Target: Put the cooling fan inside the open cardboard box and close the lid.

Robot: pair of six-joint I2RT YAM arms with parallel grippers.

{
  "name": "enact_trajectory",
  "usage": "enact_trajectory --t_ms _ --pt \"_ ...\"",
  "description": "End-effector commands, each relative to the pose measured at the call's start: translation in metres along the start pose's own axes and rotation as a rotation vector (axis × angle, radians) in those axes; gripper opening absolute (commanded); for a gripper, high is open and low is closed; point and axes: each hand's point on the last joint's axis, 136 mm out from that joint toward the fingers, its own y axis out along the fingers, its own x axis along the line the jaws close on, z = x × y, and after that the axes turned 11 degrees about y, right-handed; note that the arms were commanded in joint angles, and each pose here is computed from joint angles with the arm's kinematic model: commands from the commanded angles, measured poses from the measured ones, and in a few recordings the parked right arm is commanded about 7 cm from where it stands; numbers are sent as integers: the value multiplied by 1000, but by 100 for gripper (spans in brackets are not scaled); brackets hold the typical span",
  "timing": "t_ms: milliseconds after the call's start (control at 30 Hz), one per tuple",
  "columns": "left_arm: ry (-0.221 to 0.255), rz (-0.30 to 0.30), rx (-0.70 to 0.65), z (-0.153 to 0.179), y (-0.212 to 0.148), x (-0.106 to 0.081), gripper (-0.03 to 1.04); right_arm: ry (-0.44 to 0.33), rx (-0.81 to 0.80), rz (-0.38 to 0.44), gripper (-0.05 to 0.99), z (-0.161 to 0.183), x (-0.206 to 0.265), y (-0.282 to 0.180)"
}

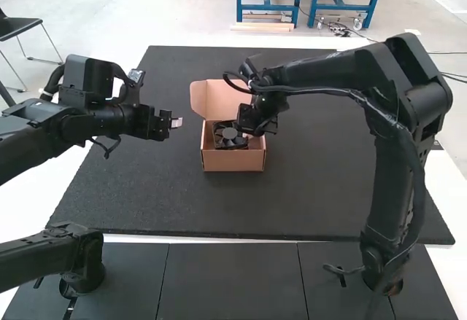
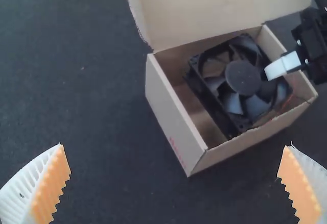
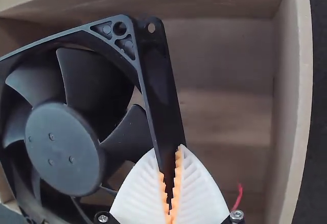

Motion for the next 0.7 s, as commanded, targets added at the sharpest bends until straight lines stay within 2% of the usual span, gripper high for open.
enact_trajectory --t_ms 0,33,100,300,367,467,500,533,600,667 --pt "-3 6 -52 -14 -10 -2 96 -16 2 4 -2 2 0 4" --pt "-3 6 -54 -14 -11 -2 96 -14 3 3 -2 2 0 4" --pt "-3 6 -52 -14 -11 -2 96 -13 -1 0 13 0 1 4" --pt "-4 1 -57 -14 -12 -1 96 -22 -23 -27 37 -10 13 -1" --pt "-10 1 -61 -15 -12 -1 96 -26 -30 -42 51 -14 18 -5" --pt "-17 1 -61 -15 -12 -1 96 -44 -42 -78 53 -21 30 -12" --pt "-20 0 -61 -16 -12 0 96 -47 -40 -101 58 -24 36 -16" --pt "-19 -1 -65 -17 -12 0 96 -57 -51 -122 59 -28 43 -22" --pt "-23 -3 -68 -19 -11 1 96 -81 -60 -159 60 -35 55 -33" --pt "-25 -3 -71 -23 -10 1 96 -119 -75 -184 65 -41 64 -46"
